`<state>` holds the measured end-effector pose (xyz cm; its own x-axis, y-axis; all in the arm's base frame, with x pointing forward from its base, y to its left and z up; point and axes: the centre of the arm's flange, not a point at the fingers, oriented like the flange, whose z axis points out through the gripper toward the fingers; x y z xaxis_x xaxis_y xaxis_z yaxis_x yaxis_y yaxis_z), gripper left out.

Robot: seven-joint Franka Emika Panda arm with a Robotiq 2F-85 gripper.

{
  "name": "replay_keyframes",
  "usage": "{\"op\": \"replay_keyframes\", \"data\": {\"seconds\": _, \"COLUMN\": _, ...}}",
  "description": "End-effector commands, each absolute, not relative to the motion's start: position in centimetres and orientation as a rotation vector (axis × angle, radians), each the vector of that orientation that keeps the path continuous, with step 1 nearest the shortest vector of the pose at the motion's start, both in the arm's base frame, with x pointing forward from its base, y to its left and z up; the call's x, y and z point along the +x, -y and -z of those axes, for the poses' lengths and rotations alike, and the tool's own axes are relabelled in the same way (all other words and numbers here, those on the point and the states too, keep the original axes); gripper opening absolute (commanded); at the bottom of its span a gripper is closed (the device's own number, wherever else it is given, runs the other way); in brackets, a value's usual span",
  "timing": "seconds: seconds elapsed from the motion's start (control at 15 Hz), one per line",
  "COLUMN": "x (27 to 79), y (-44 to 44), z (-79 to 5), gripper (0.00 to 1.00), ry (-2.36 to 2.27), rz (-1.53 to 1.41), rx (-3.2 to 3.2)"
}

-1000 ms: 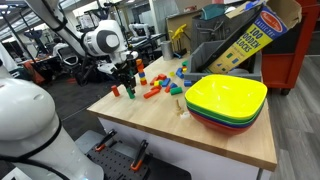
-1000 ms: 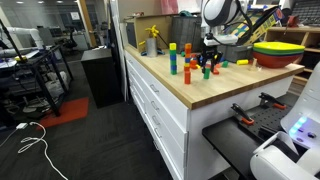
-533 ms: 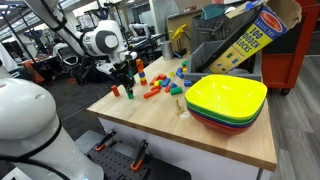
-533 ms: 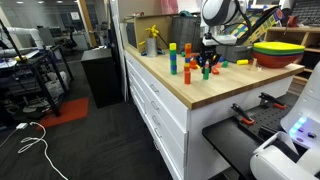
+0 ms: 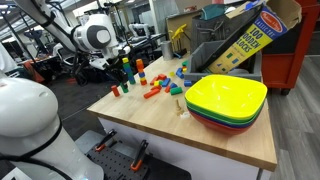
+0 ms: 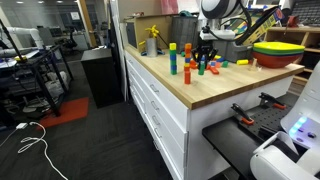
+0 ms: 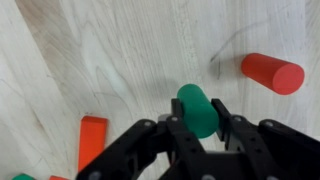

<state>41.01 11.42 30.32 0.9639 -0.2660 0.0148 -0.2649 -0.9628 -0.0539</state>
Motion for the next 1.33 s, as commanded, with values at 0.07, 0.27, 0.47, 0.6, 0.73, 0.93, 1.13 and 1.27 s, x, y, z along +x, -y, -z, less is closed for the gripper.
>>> {"op": "replay_keyframes", "data": {"seconds": 0.07, "x": 38.9, "y": -12.7, "z": -33.3, "gripper": 0.08, "ry": -0.378, "rz": 0.111, "rx": -3.062}}
{"op": "replay_keyframes", "data": {"seconds": 0.27, "x": 38.3, "y": -13.8, "z": -34.7, "gripper": 0.08, "ry": -0.328, "rz": 0.124, "rx": -3.076}}
{"op": "replay_keyframes", "data": {"seconds": 0.47, "x": 38.0, "y": -15.2, "z": -35.4, "gripper": 0.08, "ry": -0.284, "rz": 0.103, "rx": -3.102}}
{"op": "replay_keyframes", "data": {"seconds": 0.6, "x": 37.9, "y": -16.3, "z": -35.7, "gripper": 0.08, "ry": -0.243, "rz": 0.084, "rx": -3.117}}
{"op": "replay_keyframes", "data": {"seconds": 0.73, "x": 37.9, "y": -17.4, "z": -35.8, "gripper": 0.08, "ry": -0.206, "rz": 0.061, "rx": -3.123}}
{"op": "replay_keyframes", "data": {"seconds": 0.93, "x": 37.9, "y": -18.9, "z": -35.9, "gripper": 0.08, "ry": -0.161, "rz": 0.050, "rx": -3.132}}
{"op": "replay_keyframes", "data": {"seconds": 1.13, "x": 38.3, "y": -19.8, "z": -36.1, "gripper": 0.08, "ry": -0.138, "rz": 0.029, "rx": -3.139}}
{"op": "replay_keyframes", "data": {"seconds": 1.27, "x": 38.8, "y": -20.2, "z": -36.0, "gripper": 0.08, "ry": -0.132, "rz": 0.009, "rx": -3.146}}
